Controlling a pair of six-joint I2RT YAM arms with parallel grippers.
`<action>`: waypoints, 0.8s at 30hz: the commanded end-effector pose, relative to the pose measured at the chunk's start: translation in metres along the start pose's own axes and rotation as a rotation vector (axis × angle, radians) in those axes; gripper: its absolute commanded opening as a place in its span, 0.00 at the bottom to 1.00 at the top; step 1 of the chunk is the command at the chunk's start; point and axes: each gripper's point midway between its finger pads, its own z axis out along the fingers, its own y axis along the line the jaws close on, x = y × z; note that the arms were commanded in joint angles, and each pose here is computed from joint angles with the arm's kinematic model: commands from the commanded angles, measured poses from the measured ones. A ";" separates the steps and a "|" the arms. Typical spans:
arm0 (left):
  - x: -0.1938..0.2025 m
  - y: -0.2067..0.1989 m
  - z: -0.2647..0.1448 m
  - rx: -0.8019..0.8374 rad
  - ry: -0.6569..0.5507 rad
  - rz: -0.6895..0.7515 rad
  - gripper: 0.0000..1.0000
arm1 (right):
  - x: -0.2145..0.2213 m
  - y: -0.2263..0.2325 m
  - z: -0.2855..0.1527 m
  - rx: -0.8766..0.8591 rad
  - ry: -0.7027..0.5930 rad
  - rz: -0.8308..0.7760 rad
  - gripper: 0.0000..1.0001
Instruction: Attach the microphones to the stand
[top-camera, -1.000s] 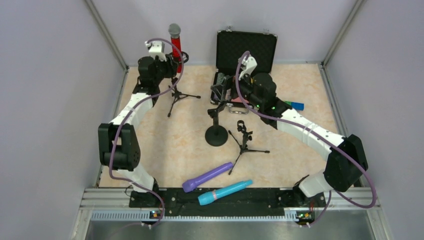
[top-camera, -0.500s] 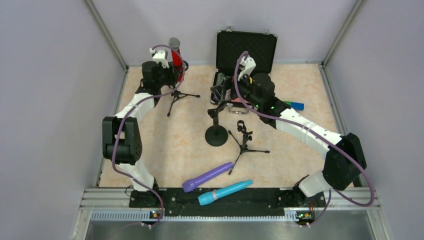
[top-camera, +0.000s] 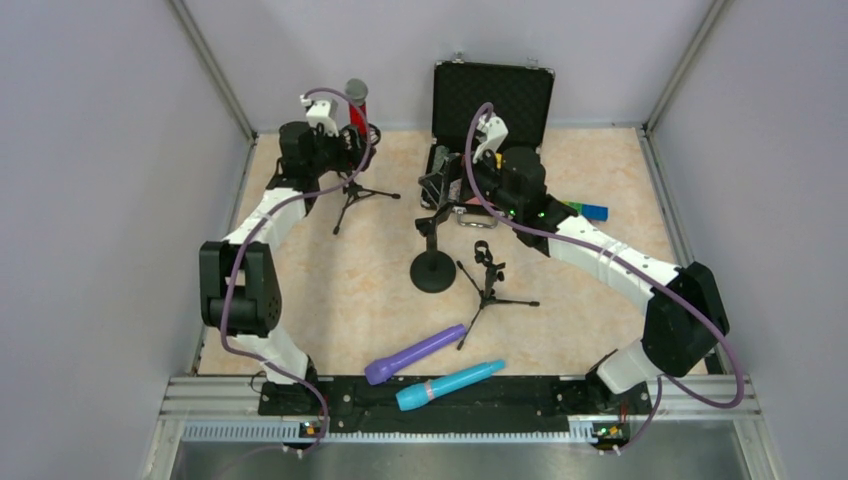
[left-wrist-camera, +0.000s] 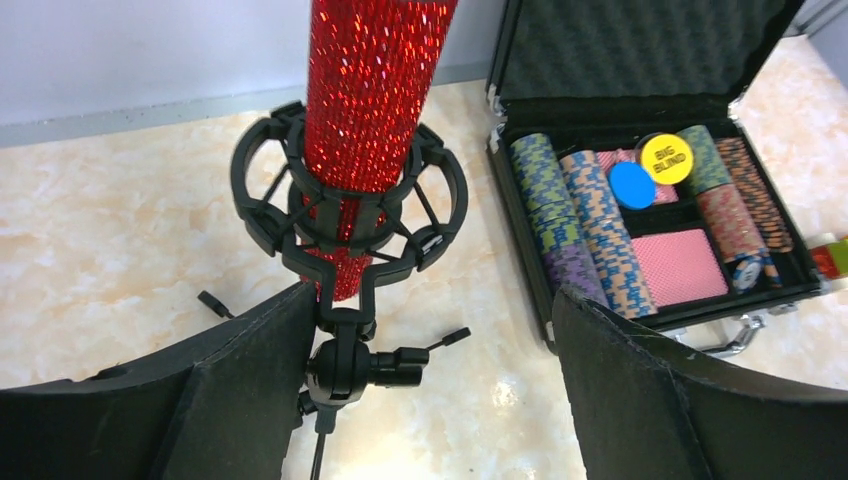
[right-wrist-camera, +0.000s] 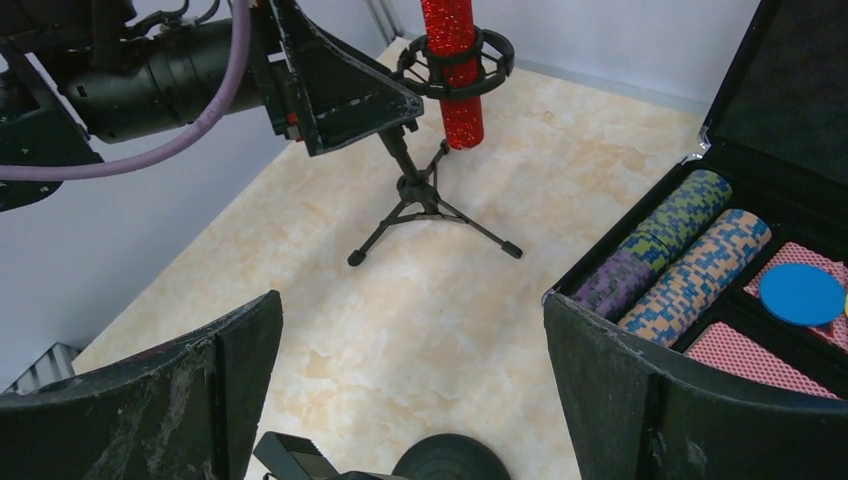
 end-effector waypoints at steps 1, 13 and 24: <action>-0.070 -0.034 -0.033 0.093 -0.191 0.061 0.91 | -0.034 0.011 0.002 -0.044 -0.082 0.010 0.99; -0.105 -0.073 -0.092 0.175 -0.301 0.010 0.99 | -0.035 0.014 -0.005 -0.051 -0.087 0.015 0.99; -0.100 -0.106 -0.124 0.328 -0.270 -0.111 0.99 | -0.040 0.008 -0.014 -0.028 -0.079 0.022 0.99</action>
